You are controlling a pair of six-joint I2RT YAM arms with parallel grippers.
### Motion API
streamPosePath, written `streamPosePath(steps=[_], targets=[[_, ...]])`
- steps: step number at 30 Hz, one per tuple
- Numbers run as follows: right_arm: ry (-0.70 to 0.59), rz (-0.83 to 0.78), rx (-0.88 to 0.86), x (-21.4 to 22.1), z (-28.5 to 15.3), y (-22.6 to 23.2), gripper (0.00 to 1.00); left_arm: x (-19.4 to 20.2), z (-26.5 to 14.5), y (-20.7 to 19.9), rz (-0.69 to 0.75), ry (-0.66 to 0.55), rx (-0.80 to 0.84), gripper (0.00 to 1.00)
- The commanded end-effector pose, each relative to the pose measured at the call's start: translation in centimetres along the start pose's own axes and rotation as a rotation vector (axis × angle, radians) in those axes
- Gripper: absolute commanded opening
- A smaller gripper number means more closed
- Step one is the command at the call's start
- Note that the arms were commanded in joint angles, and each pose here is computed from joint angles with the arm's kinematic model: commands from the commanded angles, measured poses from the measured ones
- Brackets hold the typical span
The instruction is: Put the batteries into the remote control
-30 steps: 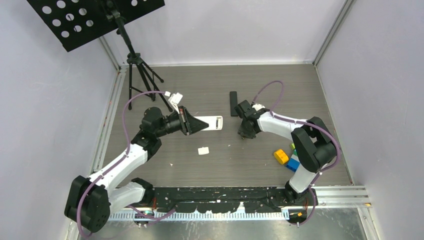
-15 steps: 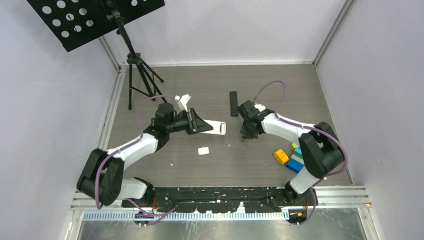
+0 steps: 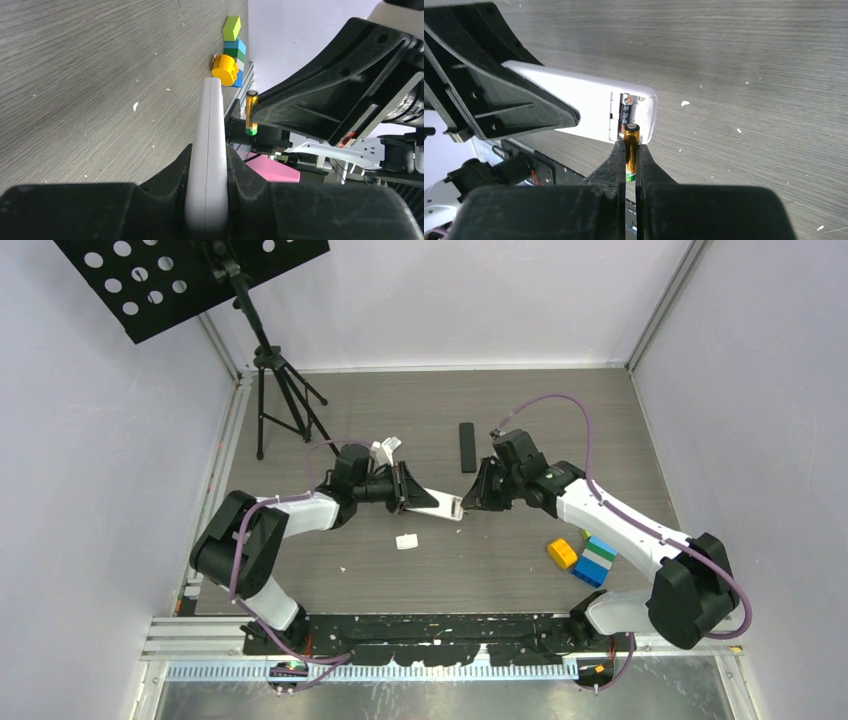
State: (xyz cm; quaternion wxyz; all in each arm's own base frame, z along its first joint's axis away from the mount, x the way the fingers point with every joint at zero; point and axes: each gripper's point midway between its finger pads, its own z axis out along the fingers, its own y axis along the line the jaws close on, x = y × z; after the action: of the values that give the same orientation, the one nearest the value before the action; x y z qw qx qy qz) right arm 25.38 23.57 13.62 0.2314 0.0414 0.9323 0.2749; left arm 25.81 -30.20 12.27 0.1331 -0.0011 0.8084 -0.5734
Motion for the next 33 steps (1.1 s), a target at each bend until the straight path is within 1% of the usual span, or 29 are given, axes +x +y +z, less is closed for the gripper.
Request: streamPosePath(steps=[1, 4, 8, 16, 23, 26, 33], targets=[[0.042, -0.039, -0.085, 0.1, -0.7, 2.2, 0.03, -1.4, 0.1, -3.5, 0.079, -0.019, 0.11, 0.0], [0.061, -0.037, -0.086, 0.4, -0.1, 2.1, 0.03, -1.3, 0.1, -3.6, 0.075, -0.017, 0.111, 0.0], [0.051, -0.041, -0.084, 0.2, 0.1, 2.1, 0.05, -1.2, 0.2, -3.5, 0.067, -0.012, 0.11, 0.0], [0.055, -0.048, -0.059, -0.1, 0.8, 1.8, 0.12, -1.2, 0.2, -4.0, 0.073, 0.001, 0.125, 0.0], [0.052, -0.044, -0.034, -0.3, 1.4, 1.4, 0.17, -1.0, 0.3, -4.0, 0.049, 0.024, 0.13, 0.0], [0.062, -0.037, -0.024, -0.1, 1.6, 1.2, 0.25, -1.1, 0.4, -4.0, 0.046, 0.022, 0.13, 0.0], [0.064, -0.02, -0.02, -0.1, 1.3, 1.3, 0.34, -1.3, 0.4, -4.0, 0.042, 0.007, 0.128, 0.0]])
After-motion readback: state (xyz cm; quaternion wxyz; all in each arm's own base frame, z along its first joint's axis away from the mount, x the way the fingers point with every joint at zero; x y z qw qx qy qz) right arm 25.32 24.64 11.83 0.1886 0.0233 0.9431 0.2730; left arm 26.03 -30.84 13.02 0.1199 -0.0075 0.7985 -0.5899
